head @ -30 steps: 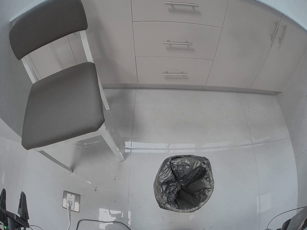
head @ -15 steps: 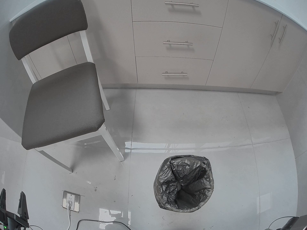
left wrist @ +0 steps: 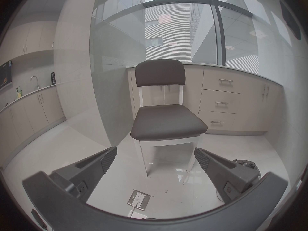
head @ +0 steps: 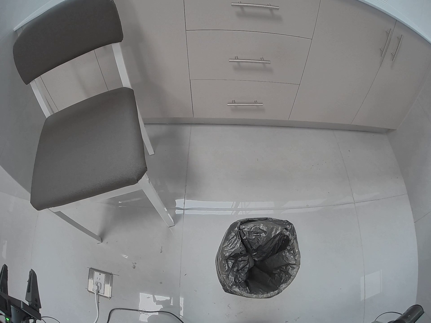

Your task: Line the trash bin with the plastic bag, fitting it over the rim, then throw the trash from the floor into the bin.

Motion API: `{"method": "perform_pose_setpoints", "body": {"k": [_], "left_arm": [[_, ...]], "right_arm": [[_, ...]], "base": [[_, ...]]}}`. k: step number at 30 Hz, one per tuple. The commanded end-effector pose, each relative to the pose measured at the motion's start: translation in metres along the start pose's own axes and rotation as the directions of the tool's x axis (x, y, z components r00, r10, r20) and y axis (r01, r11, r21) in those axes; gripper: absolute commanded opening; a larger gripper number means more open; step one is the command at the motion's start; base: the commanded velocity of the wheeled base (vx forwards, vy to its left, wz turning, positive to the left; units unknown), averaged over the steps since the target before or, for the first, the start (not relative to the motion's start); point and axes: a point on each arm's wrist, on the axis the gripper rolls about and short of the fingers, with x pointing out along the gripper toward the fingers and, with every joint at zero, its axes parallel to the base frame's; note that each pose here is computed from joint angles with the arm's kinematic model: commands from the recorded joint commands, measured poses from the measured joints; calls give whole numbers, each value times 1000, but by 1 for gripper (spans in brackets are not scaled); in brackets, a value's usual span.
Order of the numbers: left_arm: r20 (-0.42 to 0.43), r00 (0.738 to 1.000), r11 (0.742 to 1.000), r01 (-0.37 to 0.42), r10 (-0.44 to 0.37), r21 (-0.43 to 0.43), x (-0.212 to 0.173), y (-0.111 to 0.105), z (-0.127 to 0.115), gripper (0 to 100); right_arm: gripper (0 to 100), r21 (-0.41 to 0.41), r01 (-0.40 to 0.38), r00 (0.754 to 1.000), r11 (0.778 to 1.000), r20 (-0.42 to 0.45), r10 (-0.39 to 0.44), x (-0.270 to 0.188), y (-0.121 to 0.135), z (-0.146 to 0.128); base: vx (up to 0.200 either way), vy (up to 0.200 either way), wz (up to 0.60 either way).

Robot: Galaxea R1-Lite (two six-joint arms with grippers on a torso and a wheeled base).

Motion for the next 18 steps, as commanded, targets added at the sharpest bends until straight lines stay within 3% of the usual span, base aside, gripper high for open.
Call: {"method": "perform_pose_setpoints", "body": {"k": [1, 4, 12, 18], "left_arm": [[12, 998, 998, 55, -55, 39, -1, -1, -1, 100], [4, 989, 989, 148, -148, 18, -1, -3, -1, 100], [-22, 970, 967, 245, -244, 70, -1, -5, -6, 100], [-22, 968, 966, 249, -248, 62, -1, -5, -6, 100]], "right_arm": [[100, 65, 60, 962, 996, 263, -75, -69, -10, -51], [100, 46, 60, 965, 997, 251, -70, -69, -4, -56], [100, -13, 9, 975, 1000, 223, -6, -70, 20, -70], [100, -16, -10, 978, 1000, 210, 13, -72, 18, -80]], "base": [[0, 0, 0], [0, 0, 0], [0, 0, 0], [0, 0, 0]]}}
